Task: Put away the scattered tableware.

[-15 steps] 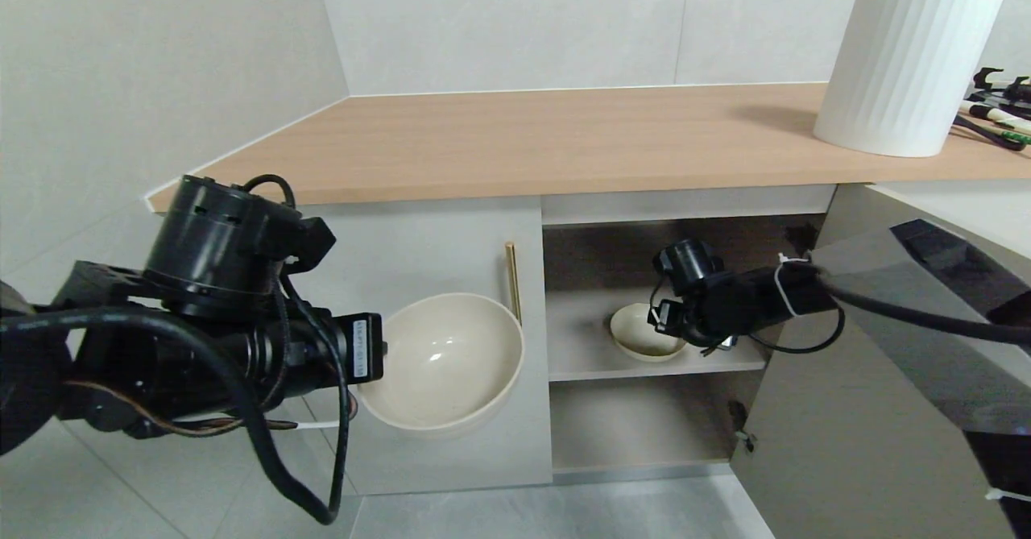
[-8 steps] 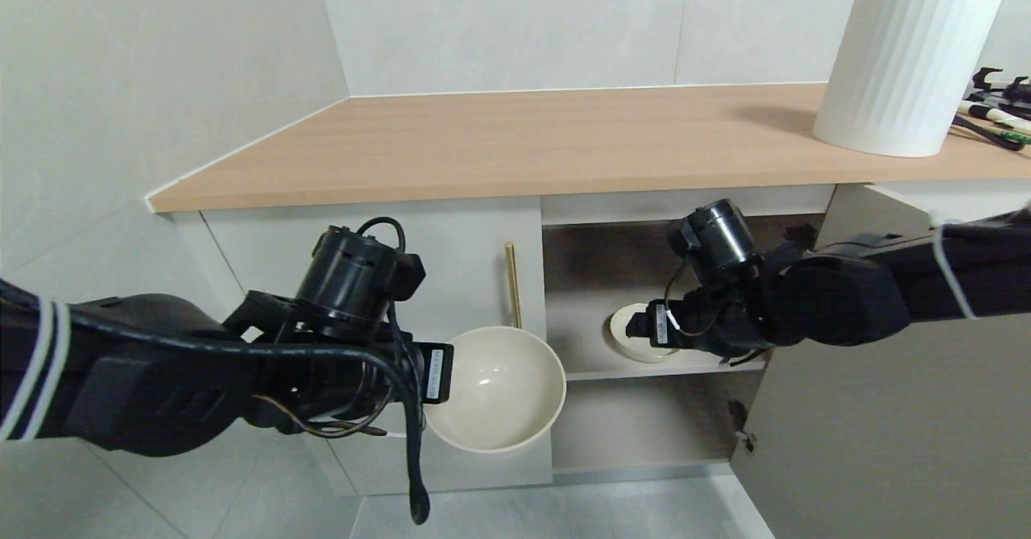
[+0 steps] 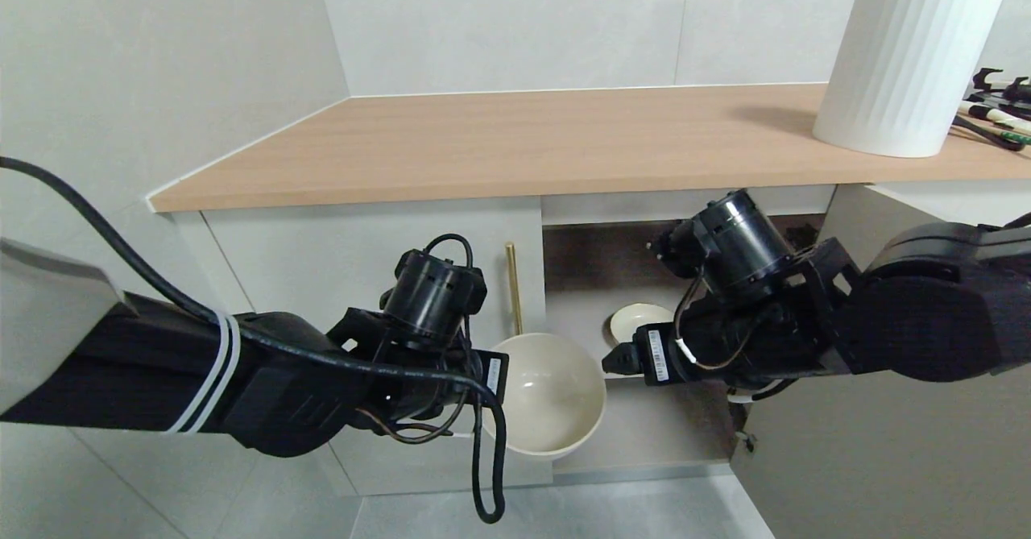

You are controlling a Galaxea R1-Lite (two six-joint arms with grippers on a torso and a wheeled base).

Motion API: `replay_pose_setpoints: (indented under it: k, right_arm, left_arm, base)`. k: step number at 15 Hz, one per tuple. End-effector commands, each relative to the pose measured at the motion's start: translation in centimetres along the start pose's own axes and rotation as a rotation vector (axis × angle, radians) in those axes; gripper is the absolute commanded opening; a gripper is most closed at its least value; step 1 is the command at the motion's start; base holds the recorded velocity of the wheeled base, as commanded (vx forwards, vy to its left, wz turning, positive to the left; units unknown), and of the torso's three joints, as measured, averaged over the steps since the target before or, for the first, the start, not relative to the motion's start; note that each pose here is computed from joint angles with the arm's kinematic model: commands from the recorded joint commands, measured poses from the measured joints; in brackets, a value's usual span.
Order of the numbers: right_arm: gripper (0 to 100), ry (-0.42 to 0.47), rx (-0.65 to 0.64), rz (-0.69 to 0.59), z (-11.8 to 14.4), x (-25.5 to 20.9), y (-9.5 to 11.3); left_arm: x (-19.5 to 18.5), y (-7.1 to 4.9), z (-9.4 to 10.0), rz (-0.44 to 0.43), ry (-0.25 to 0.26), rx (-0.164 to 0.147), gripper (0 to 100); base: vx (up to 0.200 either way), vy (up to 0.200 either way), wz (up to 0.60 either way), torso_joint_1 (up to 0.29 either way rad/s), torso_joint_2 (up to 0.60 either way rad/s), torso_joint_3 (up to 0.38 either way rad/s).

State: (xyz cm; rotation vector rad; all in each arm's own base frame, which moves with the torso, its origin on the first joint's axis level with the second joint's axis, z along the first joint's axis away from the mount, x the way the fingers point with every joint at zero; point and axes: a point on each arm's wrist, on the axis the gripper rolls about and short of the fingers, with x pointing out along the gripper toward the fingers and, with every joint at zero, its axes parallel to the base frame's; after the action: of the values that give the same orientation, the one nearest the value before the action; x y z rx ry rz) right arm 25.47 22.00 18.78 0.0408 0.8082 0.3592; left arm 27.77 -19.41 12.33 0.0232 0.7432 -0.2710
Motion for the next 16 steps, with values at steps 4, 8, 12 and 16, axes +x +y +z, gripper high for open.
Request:
replay_pose_setpoints:
  k: [4,8,12,16]
  right_arm:
    - [100,0.056,-0.017,-0.007,-1.1,2.3,0.9]
    - [100,0.060,0.011,-0.010,-0.9,3.4,1.2]
    - [0,0.055,0.040,-0.007,-0.6,3.9,1.4]
    - [0,0.054,0.044,-0.003,-0.5,3.9,1.5]
  left_arm:
    - [-0.8,-1.0,0.0,-0.011,-0.021,0.015,0]
    - [-1.2,-1.1,0.2,-0.017,-0.034,0.013,0]
    - [-1.2,-1.1,0.1,-0.018,-0.031,0.014,0]
    - [-1.2,-1.1,0.1,-0.018,-0.033,0.014,0]
  base:
    - [0.000,0.000,0.00,0.000,0.00,0.000]
    - [0.000,0.000,0.00,0.000,0.00,0.000]
    - [0.000,0.000,0.00,0.000,0.00,0.000]
    - [0.000,0.000,0.00,0.000,0.00,0.000]
